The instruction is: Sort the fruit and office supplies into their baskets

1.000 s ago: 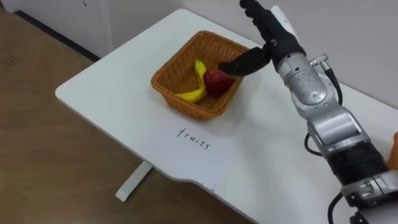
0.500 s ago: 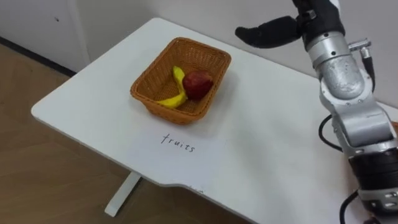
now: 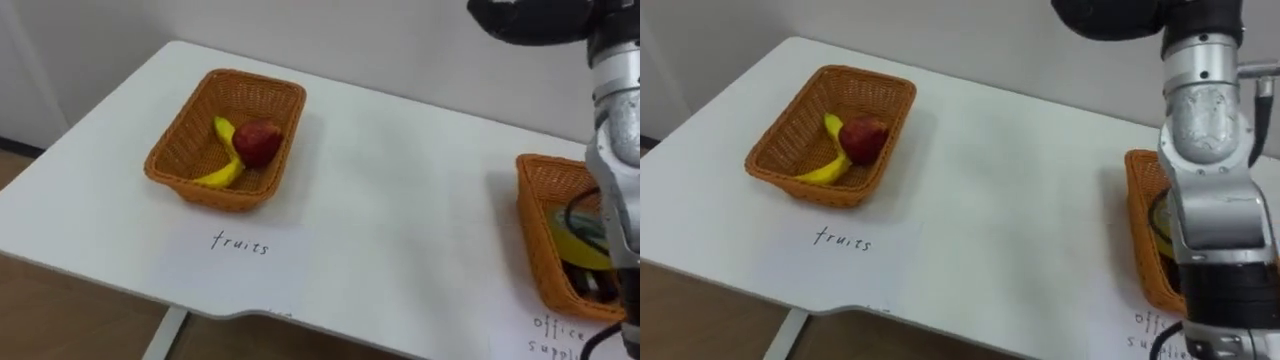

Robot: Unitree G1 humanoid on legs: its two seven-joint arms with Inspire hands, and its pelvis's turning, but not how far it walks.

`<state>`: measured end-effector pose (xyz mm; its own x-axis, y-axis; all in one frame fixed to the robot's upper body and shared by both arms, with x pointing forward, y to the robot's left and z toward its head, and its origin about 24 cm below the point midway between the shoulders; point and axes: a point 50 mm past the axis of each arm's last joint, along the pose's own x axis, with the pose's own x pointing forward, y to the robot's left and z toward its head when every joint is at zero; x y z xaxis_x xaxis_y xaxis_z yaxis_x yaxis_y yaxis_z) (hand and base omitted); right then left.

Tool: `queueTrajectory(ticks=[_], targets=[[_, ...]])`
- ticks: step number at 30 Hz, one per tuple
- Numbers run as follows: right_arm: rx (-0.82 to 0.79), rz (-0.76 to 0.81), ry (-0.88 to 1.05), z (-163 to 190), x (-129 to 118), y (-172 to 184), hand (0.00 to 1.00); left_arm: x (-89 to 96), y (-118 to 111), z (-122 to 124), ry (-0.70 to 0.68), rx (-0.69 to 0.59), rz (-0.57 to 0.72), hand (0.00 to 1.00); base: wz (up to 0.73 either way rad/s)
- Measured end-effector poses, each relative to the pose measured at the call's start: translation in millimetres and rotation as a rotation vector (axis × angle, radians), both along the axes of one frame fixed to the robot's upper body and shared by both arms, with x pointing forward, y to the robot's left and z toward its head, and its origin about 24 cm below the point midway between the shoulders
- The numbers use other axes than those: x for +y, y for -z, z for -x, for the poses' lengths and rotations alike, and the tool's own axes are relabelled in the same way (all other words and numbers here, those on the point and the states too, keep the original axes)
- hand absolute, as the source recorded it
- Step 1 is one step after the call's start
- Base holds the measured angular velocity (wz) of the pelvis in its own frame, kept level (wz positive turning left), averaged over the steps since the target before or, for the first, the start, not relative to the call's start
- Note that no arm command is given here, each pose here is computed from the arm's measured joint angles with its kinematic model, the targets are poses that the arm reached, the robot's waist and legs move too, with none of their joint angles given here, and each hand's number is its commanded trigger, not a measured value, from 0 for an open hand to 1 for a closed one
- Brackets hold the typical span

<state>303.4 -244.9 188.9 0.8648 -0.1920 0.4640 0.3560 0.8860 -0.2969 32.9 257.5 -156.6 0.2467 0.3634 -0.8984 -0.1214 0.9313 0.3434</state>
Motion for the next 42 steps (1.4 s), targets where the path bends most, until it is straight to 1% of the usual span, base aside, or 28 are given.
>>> queueTrajectory(ticks=[2, 7, 13, 18, 20, 24, 27, 29, 36, 41, 42], targets=[[0.025, -0.004, 0.06, 9, -18, 7, 0.0, 1.6, -1, -1, -0.002, -0.01, -0.006, 0.0, -0.11], [0.024, -0.076, 0.181, 27, -45, 18, 0.0, 2.0, -1, 0, -0.013, -0.016, -0.012, 0.0, -0.2], [-0.079, -0.185, 0.292, 44, -66, 10, 0.0, 4.8, -1, 7, -0.037, -0.016, -0.037, 0.0, -0.12], [-0.085, -0.252, 0.423, 67, -88, 24, 0.0, 3.8, -1, 10, -0.049, -0.011, -0.052, 0.0, -0.06], [-0.089, -0.32, 0.494, 80, -100, 32, 0.0, 4.2, -1, 12, -0.056, -0.015, -0.056, 0.0, -0.08], [-0.09, -0.404, 0.591, 97, -114, 43, 0.0, 5.2, -2, 13, -0.064, -0.013, -0.08, 0.0, -0.12], [-0.071, -0.469, 0.697, 113, -126, 60, 0.0, 6.0, -2, 11, -0.07, -0.018, -0.094, 0.0, -0.17], [-0.032, -0.529, 0.782, 125, -133, 79, 0.0, 5.3, -2, 13, -0.074, -0.014, -0.099, 0.0, -0.1], [0.1, -0.703, 1.023, 160, -140, 139, 0.0, -0.1, -1, 10, -0.077, -0.025, -0.1, 0.0, -0.05], [0.18, -0.909, 1.158, 179, -138, 181, 0.0, 0.0, -3, 5, -0.095, -0.06, -0.096, 0.0, -0.03], [0.193, -0.924, 1.174, 182, -138, 186, 0.0, -0.1, -3, 4, -0.095, -0.063, -0.096, 0.0, 0.0]])
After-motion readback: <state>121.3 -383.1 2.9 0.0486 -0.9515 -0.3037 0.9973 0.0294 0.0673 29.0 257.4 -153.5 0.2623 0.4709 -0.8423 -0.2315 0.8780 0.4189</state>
